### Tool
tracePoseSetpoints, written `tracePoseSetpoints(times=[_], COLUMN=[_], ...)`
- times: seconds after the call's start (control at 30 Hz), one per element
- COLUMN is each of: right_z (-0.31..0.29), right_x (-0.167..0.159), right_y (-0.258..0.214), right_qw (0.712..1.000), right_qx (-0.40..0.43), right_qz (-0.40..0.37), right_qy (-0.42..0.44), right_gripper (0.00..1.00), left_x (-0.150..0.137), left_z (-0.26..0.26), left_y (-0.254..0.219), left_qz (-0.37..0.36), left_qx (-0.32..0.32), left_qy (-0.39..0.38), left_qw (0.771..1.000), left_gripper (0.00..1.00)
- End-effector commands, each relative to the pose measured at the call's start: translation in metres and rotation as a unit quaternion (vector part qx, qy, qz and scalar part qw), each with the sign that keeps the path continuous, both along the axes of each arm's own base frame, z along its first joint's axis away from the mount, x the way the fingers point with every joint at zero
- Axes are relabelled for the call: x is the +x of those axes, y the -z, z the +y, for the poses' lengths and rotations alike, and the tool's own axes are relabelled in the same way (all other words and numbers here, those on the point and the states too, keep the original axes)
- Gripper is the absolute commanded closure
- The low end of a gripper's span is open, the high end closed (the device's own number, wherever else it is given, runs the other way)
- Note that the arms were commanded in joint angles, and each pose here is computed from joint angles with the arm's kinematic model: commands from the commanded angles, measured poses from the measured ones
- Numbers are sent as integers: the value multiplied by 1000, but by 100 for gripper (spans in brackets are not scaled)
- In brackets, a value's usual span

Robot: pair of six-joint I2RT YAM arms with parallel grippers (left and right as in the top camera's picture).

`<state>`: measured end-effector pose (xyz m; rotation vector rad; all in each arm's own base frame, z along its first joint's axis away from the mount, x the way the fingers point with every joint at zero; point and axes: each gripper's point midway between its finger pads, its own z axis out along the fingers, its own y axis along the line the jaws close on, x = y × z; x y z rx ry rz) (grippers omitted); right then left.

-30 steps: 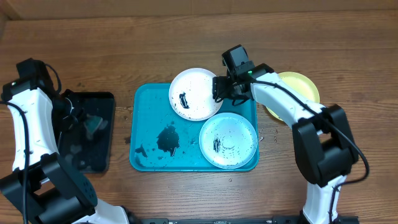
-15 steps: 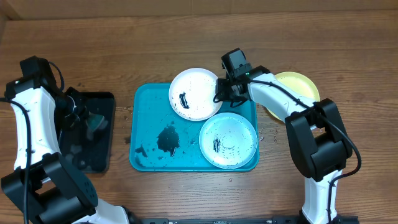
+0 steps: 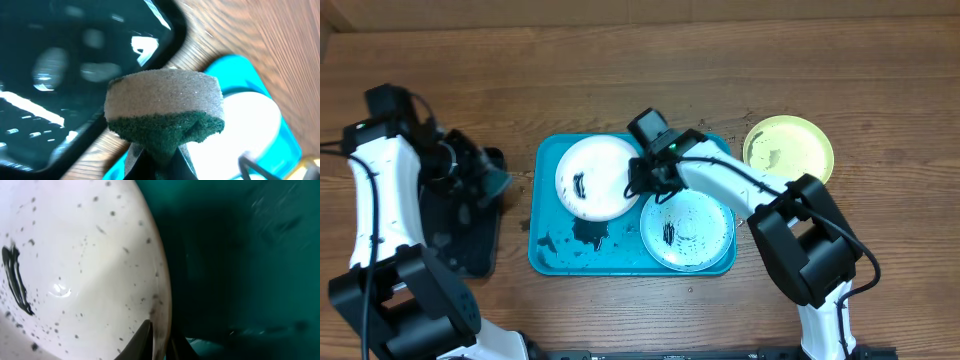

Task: Clean dirty plates on tray and stack at the side
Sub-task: 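Reach the right gripper back and grip the rim of the upper white plate, then scrub the white plate with the sponge in the left gripper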

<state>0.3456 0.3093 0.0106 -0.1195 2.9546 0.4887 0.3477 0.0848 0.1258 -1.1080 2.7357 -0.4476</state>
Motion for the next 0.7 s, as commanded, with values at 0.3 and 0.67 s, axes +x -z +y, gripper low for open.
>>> tracePoseSetpoints(times=[0.3,0.67], right_z=[12,16], right_x=[-44,-47], right_y=[0,-6], right_qw=[997,996], right_qx=[9,23], right_qz=[80,87], right_qy=[-8,-25], right_gripper=[89,80], left_x=[8,4], left_z=[-108,-136], left_y=[-2,3], left_qz=[-18,6], left_qx=[5,48], left_qy=[201,207], left_qw=[979,977], left_gripper=[96,96])
